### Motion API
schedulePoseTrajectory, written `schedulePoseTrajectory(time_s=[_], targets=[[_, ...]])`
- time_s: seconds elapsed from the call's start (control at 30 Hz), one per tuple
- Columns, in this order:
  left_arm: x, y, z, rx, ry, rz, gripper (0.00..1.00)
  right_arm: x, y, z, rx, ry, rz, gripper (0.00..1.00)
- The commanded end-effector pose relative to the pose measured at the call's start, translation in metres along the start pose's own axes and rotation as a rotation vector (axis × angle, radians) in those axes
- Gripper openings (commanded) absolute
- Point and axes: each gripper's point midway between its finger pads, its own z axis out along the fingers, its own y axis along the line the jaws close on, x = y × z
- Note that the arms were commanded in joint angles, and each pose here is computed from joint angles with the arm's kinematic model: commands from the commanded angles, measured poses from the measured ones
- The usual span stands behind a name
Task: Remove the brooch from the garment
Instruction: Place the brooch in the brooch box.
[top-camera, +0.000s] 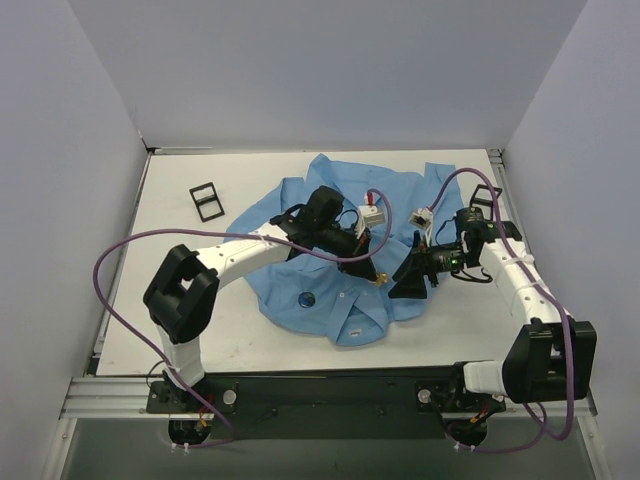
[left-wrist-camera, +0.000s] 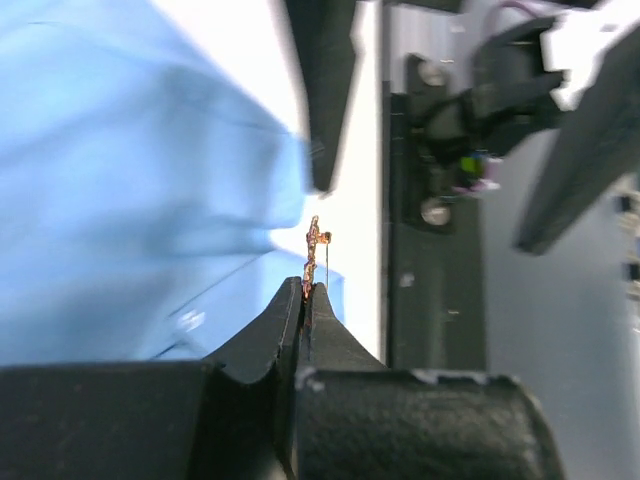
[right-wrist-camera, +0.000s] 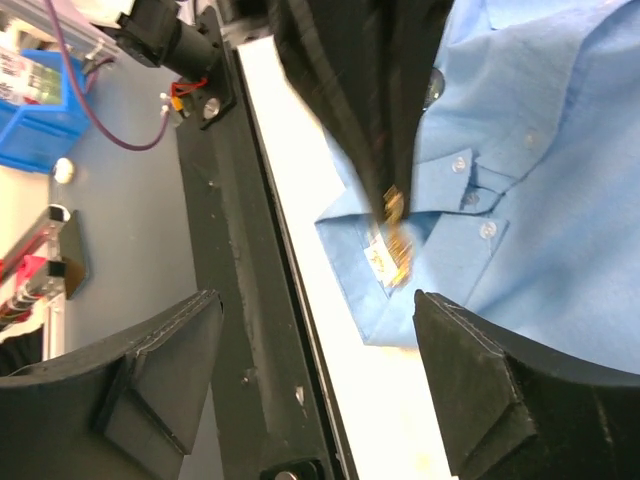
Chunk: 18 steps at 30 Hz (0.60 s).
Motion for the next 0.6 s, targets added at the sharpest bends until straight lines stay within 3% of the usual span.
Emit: schedulePoseTrajectory(time_s=[0.0, 0.07, 0.17, 0.4, 0.57], targets=[[-0.037, 0.017, -0.037, -0.204, -0.079, 0.124, 0.0, -0.014, 0.006, -0.011, 0.054, -0.013, -0.085, 0.8], [-0.042, 0.035, -0.054, -0.309, -0.089, 0.159, 0.0, -0.015, 0.002, -0.016, 0.106, 0.011, -0.104, 0.81], [-0.048, 0.056, -0.079, -0.438, -0.088, 0.206, 0.0, -0.016, -0.003, -0.025, 0.191, 0.046, -0.128, 0.93], [-0.051, 0.104, -0.161, -0.857, 0.015, 0.427, 0.0, -0.01, 0.0, -0.047, 0.337, 0.116, -0.236, 0.98], [-0.037, 0.138, -0.235, -1.198, 0.079, 0.476, 0.0, -0.009, 0.011, -0.053, 0.367, 0.107, -0.326, 1.0]])
